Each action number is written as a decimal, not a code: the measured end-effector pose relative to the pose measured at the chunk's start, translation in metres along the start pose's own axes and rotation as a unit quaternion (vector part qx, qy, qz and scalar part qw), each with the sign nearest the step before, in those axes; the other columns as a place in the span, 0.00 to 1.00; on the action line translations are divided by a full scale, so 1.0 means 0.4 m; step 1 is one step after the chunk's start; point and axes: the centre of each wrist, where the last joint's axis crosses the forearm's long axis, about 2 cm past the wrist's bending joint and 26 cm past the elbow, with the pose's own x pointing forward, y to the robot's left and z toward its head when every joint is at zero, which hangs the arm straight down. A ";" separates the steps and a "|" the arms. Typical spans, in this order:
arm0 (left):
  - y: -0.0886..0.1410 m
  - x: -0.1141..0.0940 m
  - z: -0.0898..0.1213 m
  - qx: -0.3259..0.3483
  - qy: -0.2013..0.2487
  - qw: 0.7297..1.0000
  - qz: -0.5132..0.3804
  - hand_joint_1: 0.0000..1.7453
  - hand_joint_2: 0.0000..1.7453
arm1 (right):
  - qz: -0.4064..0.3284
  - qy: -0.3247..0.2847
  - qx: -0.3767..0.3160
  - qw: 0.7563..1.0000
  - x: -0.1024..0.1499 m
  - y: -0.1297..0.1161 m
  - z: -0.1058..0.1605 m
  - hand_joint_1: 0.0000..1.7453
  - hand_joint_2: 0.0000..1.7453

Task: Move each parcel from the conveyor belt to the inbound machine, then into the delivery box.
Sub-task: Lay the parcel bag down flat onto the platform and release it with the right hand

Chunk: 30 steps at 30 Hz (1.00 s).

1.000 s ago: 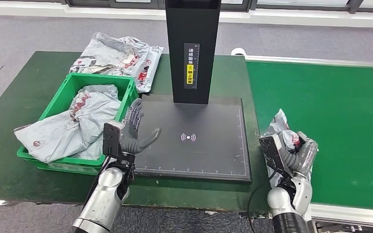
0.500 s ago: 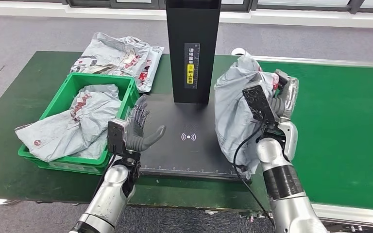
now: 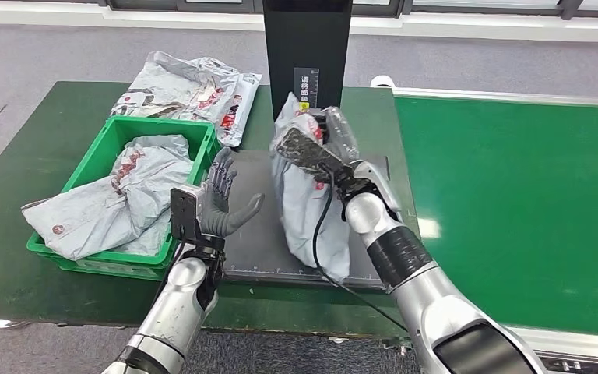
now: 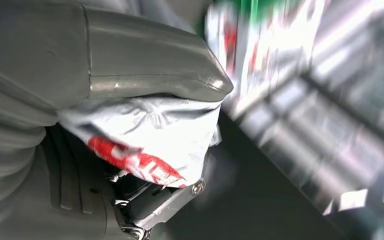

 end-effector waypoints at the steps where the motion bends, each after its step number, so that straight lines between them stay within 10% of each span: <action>1: 0.002 0.001 -0.003 0.002 -0.001 1.000 0.000 0.00 1.00 | -0.008 -0.001 0.022 1.000 -0.002 0.017 0.006 0.00 0.50; 3: 0.007 0.001 -0.005 0.006 -0.001 1.000 -0.002 0.00 1.00 | -0.018 -0.002 0.050 0.999 -0.010 0.048 0.023 0.00 0.00; 21: 0.022 -0.003 0.002 0.028 0.002 1.000 -0.009 0.00 1.00 | -0.042 0.035 -0.062 0.997 -0.131 0.093 0.176 0.00 0.00; 30: -0.005 -0.059 0.025 -0.095 0.100 0.981 -0.134 0.00 1.00 | -0.130 0.010 -0.194 0.972 -0.169 0.066 0.278 0.00 0.00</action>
